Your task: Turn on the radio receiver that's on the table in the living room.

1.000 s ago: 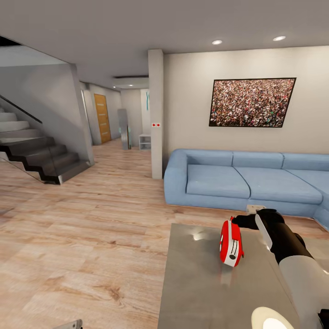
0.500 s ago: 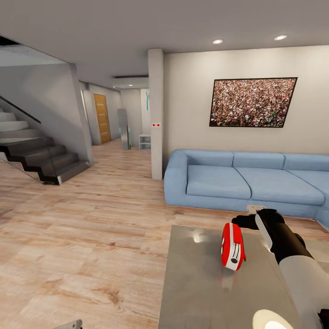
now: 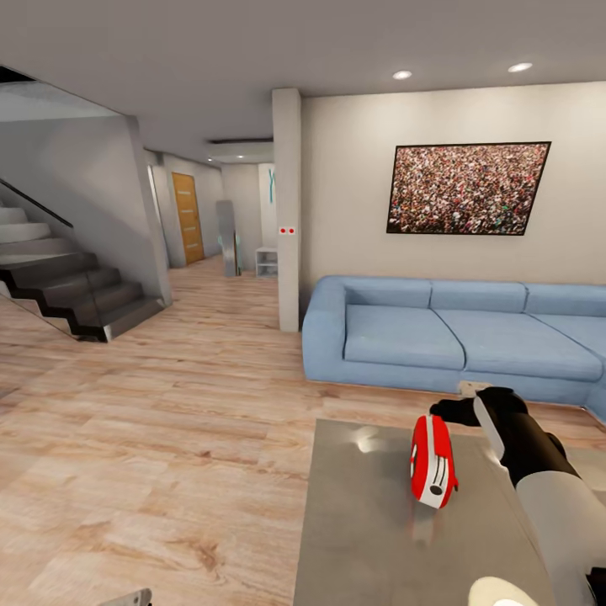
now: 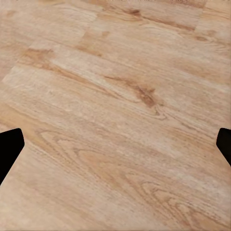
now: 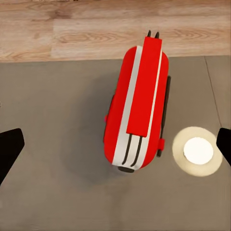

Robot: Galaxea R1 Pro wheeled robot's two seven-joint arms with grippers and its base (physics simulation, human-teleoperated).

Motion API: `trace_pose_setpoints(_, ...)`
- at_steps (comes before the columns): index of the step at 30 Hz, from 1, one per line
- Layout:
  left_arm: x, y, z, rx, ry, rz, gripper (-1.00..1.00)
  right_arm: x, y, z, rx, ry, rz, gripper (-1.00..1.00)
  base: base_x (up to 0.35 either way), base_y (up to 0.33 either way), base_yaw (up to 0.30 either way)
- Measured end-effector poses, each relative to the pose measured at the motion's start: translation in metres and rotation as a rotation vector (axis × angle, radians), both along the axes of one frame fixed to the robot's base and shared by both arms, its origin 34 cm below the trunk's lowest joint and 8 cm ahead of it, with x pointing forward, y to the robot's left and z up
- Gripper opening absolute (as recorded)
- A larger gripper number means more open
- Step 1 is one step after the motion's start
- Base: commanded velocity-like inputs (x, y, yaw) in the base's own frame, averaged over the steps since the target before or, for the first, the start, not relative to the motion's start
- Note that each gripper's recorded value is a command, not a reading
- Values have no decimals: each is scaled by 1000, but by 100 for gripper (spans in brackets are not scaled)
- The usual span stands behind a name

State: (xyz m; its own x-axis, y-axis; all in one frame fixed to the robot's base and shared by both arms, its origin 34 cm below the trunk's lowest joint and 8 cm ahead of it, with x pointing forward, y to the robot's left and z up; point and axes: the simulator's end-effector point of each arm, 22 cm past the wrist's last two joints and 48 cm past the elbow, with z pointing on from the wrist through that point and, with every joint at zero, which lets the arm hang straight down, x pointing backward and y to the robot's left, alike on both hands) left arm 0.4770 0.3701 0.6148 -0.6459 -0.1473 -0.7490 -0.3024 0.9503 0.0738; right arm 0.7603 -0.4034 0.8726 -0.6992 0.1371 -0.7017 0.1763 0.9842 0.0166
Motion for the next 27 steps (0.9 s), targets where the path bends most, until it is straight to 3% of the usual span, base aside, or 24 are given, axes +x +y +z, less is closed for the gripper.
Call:
trace_pose_setpoints(19,0,0,0,0,0,0,100,-9,-11,-20,2,47,-27,100,3,0,0)
trace_pose_setpoints(24,0,0,0,0,0,0,100,-15,-36,-19,87,21,-120,100,61,0,0)
trace_pose_setpoints(27,-1,1,0,1,3,1,100,-17,-43,-19,111,14,-147,100,197,0,0)
